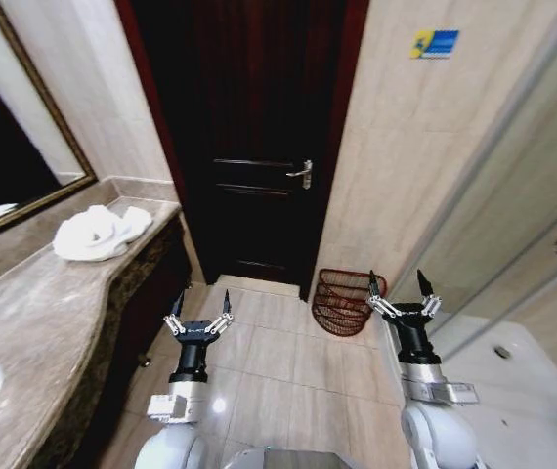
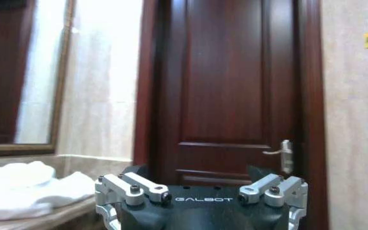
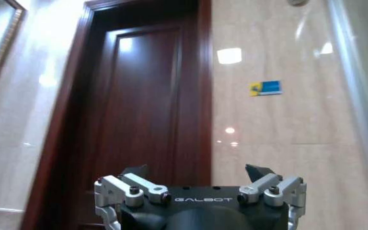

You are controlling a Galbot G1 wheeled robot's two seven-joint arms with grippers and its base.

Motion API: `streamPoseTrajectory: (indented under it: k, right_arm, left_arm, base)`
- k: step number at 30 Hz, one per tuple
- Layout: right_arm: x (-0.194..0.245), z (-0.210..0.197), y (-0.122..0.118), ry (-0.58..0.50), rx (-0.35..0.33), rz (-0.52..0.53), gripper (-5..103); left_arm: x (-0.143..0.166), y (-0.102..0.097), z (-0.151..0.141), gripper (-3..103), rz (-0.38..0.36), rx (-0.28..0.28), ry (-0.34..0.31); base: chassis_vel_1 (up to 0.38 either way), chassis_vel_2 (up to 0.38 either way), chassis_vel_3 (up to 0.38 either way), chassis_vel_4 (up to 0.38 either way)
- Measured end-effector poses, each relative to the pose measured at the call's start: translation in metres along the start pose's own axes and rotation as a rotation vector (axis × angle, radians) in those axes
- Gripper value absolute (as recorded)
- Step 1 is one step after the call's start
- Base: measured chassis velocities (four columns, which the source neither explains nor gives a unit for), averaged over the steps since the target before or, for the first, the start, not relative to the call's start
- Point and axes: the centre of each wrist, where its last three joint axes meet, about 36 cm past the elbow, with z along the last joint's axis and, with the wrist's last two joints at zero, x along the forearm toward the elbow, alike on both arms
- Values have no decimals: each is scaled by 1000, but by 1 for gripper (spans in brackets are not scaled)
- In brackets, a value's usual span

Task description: Discard the used towel into the hamper.

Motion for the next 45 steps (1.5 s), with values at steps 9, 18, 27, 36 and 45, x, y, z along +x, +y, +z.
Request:
streamPoseTrajectory:
  k: [9,18,27,36,45]
  right_arm:
    - [1,0,1,4,0,-7,100]
    - [1,-6,3,27,8,-6,100]
    - [2,-9,8,16,-16,-2,100]
    - [9,-8,6,3,-24,-35,100]
    - [10,-5,6,5,-28,-42,100]
  left_arm:
    - [0,-1,4,100,5,-10,7]
    - [0,2,4,103,-11,-27,7]
    - [2,5,5,100,-28,-135,-12]
    - [5,0,10,99,-54,-8,58]
    - [4,-1,12,99,-70,-7,74]
  base:
    - [127,120,136,126]
    - [131,116,120,111]
    - [81,81,68,80]
    - [-34,39,40,-37]
    - [-159,175,165,-170]
